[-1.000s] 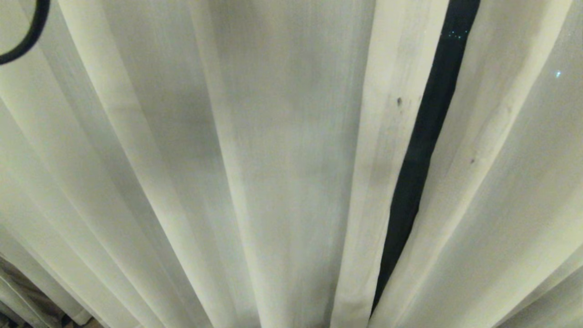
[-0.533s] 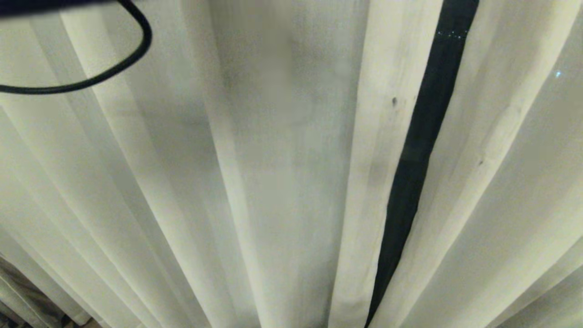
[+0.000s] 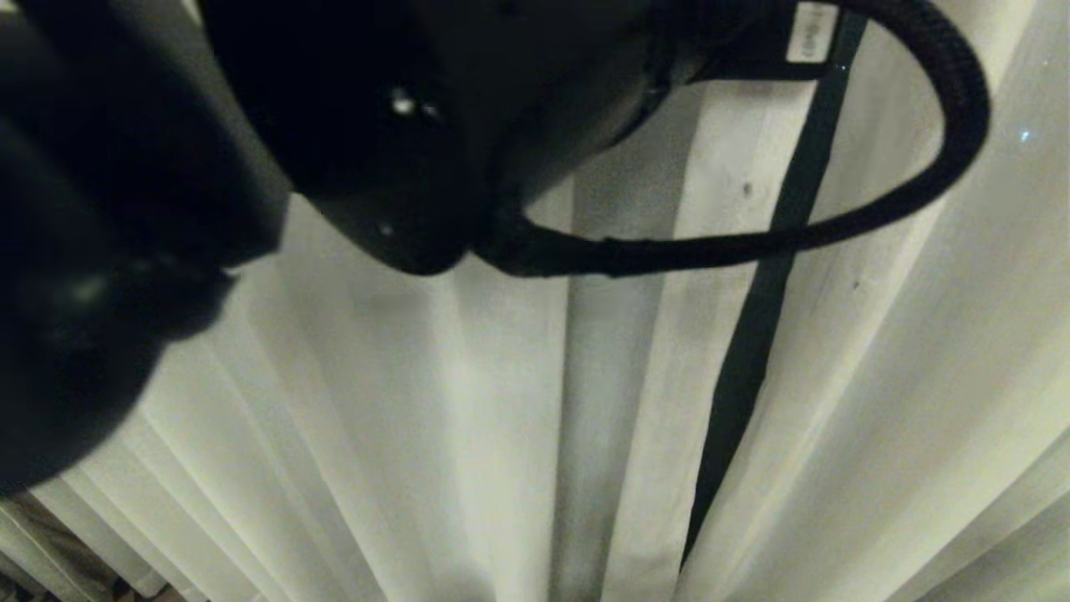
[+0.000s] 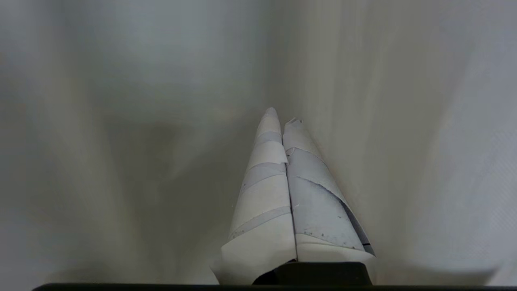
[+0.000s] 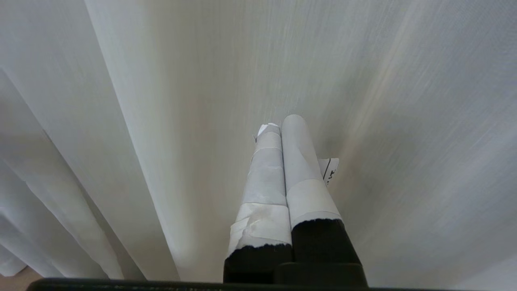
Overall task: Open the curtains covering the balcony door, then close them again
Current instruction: Close the outer curtains on both sides
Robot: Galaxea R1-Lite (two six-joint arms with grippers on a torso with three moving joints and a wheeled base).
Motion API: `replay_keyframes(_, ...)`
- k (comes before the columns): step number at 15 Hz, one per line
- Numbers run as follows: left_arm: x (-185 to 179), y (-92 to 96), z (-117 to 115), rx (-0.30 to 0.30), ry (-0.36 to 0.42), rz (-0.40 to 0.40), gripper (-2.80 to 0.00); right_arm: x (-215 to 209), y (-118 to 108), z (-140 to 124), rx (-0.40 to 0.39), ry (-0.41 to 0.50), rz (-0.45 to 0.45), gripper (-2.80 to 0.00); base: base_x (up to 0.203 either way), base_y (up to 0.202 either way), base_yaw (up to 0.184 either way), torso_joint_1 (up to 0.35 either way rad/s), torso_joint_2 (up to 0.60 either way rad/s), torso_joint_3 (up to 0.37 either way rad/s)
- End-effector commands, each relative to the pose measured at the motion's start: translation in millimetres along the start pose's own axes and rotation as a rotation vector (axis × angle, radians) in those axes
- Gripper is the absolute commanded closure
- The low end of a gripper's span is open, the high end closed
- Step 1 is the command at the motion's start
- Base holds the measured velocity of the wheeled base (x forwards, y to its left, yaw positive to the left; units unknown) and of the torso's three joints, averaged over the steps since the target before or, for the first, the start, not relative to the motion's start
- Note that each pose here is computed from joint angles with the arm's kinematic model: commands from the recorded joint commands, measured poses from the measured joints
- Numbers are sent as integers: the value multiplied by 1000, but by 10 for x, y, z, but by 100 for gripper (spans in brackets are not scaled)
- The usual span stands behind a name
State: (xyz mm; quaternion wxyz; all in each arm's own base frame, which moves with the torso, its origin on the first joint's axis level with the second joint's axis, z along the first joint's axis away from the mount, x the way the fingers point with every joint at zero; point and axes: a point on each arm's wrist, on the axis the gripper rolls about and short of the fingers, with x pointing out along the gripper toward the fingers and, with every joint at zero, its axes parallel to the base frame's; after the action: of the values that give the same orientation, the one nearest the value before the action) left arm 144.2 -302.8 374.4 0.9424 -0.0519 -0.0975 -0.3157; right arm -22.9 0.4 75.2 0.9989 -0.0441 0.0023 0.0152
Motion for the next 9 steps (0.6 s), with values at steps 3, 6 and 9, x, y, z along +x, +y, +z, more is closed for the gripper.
replay_keyframes(3, 156, -381, -187, -13, 12, -79, 0, 1, 0, 0, -1, 2, 2, 0, 0, 0, 0, 0, 0, 0)
replay_keyframes(6, 191, -555, -305, -54, 34, -91, 0, 1, 0, 0, -1, 2, 2, 0, 0, 0, 0, 0, 0, 0)
replay_keyframes(9, 227, -739, -421, -62, 48, -122, 0, 1, 0, 0, -1, 2, 1, 0, 0, 0, 0, 0, 0, 0)
